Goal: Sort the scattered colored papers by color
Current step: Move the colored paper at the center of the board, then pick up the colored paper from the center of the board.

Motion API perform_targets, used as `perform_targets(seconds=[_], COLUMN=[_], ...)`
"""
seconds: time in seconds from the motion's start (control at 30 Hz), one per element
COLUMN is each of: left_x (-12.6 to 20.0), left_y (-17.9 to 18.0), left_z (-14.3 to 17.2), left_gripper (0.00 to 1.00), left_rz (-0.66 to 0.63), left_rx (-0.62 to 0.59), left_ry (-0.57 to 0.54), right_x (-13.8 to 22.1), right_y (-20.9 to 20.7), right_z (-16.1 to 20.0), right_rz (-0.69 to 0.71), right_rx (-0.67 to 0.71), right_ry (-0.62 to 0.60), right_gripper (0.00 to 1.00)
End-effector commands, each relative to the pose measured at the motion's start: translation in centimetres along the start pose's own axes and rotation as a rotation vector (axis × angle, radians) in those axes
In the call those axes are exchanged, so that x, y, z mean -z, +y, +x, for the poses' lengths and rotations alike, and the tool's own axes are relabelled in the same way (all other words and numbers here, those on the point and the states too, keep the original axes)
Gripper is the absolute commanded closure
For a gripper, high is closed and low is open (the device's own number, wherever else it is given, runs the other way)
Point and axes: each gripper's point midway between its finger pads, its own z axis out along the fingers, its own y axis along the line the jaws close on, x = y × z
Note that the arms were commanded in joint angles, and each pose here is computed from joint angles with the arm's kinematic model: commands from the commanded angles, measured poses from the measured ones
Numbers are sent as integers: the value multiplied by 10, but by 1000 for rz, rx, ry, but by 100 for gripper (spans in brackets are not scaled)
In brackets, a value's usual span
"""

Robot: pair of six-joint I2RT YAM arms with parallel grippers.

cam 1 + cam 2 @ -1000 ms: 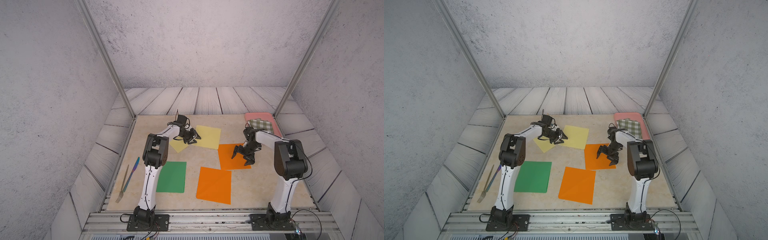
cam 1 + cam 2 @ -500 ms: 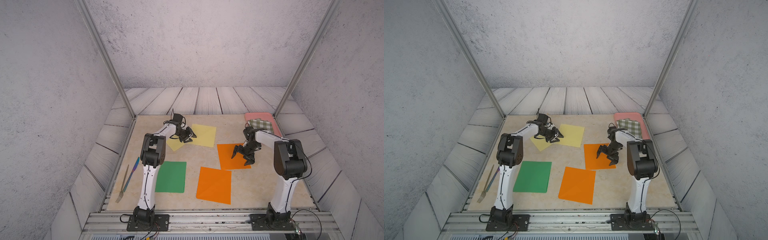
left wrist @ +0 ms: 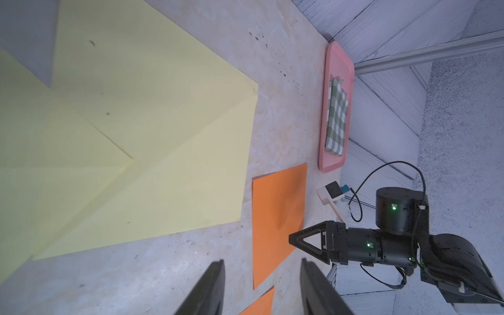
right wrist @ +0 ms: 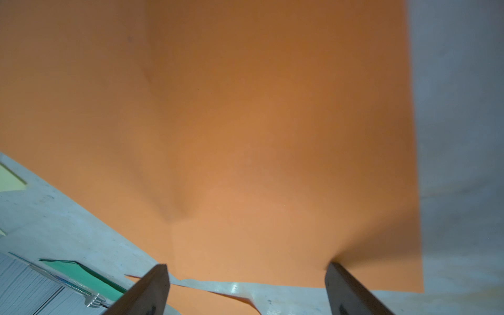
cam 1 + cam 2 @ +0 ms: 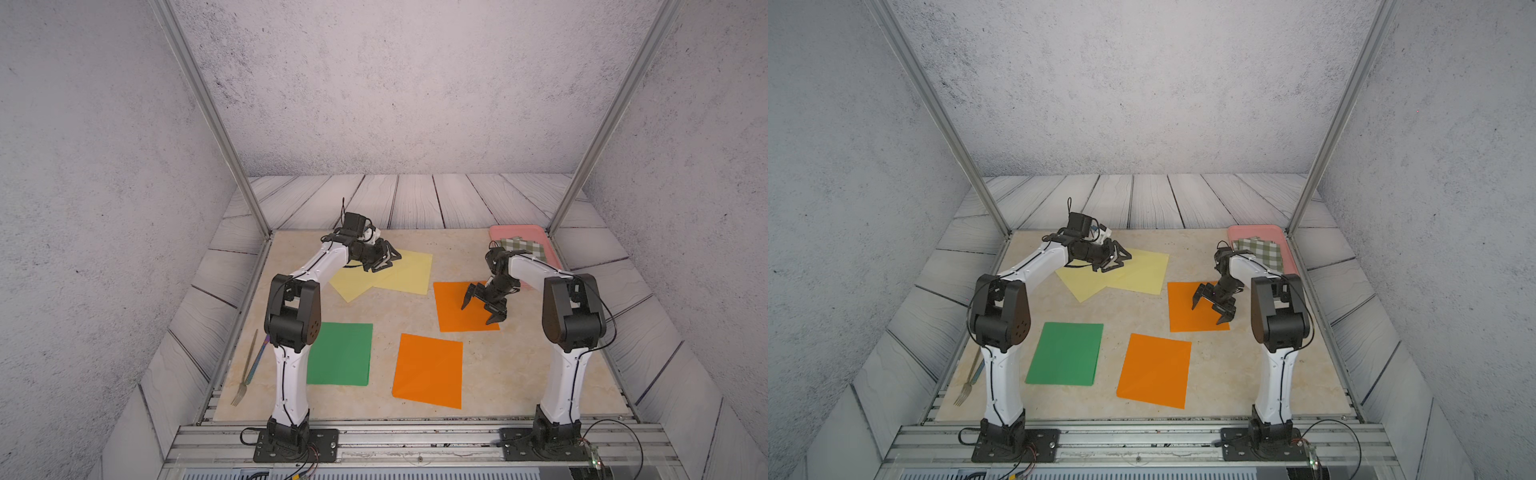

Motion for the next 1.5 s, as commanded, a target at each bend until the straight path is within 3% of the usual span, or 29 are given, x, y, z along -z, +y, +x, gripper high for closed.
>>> perform_targets(seconds=[0.0,0.23,0.63,1.07,1.47], left_x=[-18,-10,7,17,29], left_y=[-3,-23,-50,-56,-51], left_z=[37,40,11,3,-2], left_gripper=[50,50,49,48,48], left_rz=[26,55,76,67,67], left_rx=[9,-28,-45,-46,-30], left_ry=[88,61,-32,-61,-78], right_x=[9,50,27,-21,-39], right_y=[20,37,-1,15,28], right_z=[-12,59,133,144,132], right_rz=[-80,-28,-66,-120,-101], right_rx=[102,293,279,289,314], right_ry=[-115,-187,-79,34,76], right_gripper=[7,7,9,8,8])
